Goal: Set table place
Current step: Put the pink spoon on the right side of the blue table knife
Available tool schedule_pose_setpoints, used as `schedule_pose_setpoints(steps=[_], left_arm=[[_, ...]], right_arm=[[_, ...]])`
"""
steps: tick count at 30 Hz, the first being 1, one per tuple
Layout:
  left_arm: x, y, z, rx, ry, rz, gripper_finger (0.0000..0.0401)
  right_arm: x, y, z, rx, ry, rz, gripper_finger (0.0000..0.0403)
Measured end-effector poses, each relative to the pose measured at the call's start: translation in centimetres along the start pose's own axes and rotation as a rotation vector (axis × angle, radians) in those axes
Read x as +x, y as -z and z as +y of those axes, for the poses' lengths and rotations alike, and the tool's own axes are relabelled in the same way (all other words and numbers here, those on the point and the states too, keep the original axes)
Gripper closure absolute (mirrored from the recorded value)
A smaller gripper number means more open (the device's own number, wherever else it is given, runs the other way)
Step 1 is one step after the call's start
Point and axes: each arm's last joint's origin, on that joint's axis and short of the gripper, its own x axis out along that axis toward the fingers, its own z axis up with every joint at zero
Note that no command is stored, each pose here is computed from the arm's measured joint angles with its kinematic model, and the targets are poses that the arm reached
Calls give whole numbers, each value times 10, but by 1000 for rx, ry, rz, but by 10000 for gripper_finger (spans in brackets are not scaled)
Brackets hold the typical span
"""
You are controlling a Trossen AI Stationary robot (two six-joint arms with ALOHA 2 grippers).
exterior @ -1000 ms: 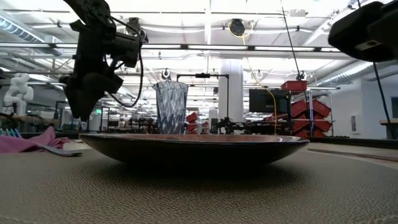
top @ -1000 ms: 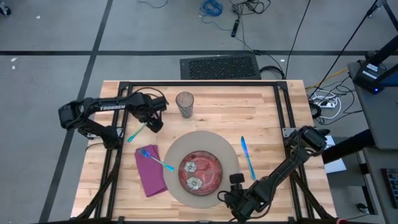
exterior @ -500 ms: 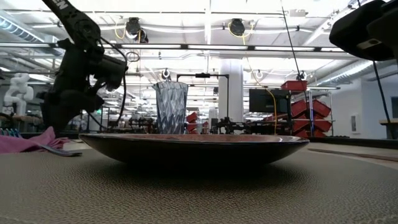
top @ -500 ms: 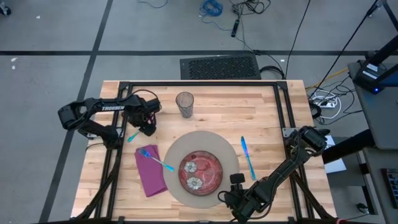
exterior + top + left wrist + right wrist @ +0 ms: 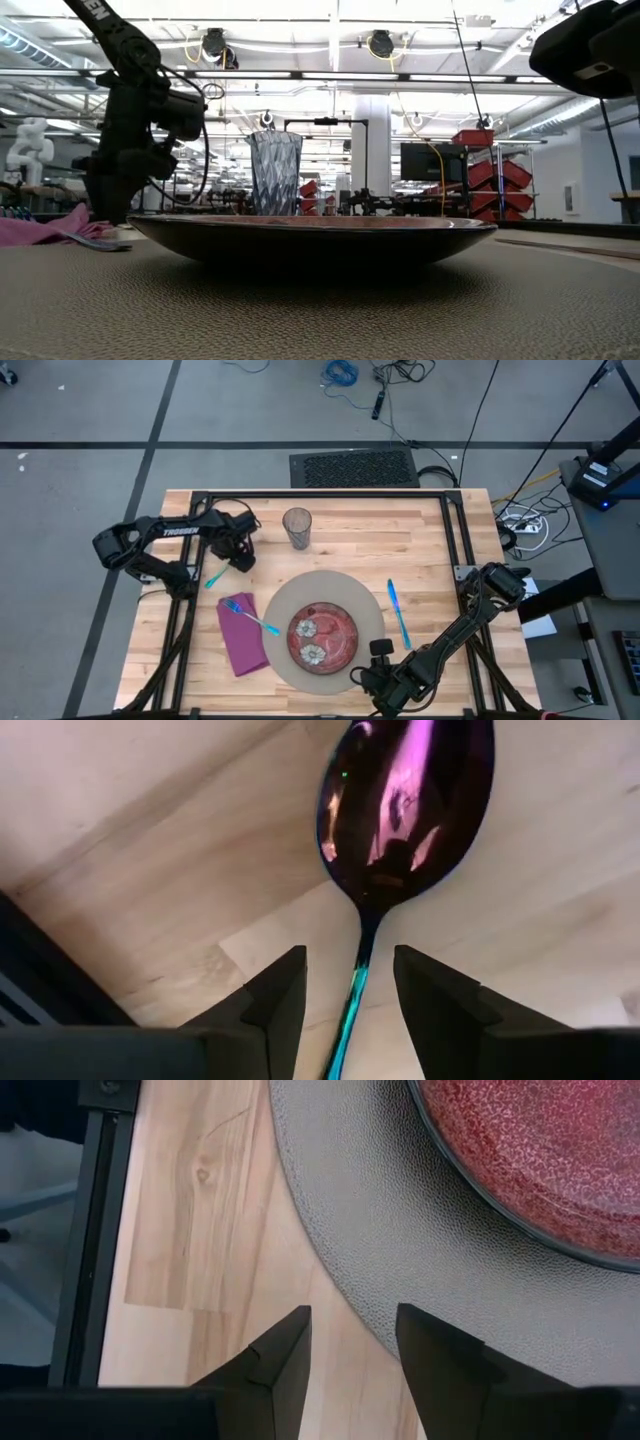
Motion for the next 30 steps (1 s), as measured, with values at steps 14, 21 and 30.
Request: schedule_pose_setpoints(steps=[14, 21, 30], left_arm=[[20, -5, 1, -16, 62, 67, 318], [20, -5, 0, -22, 75, 64, 393], [18, -4, -7, -1, 46, 42, 400]], right_arm=[[0, 1, 1, 26, 0, 2, 266], [0, 1, 1, 26, -1, 1, 266], [-1, 2, 2, 26, -2, 1, 266]])
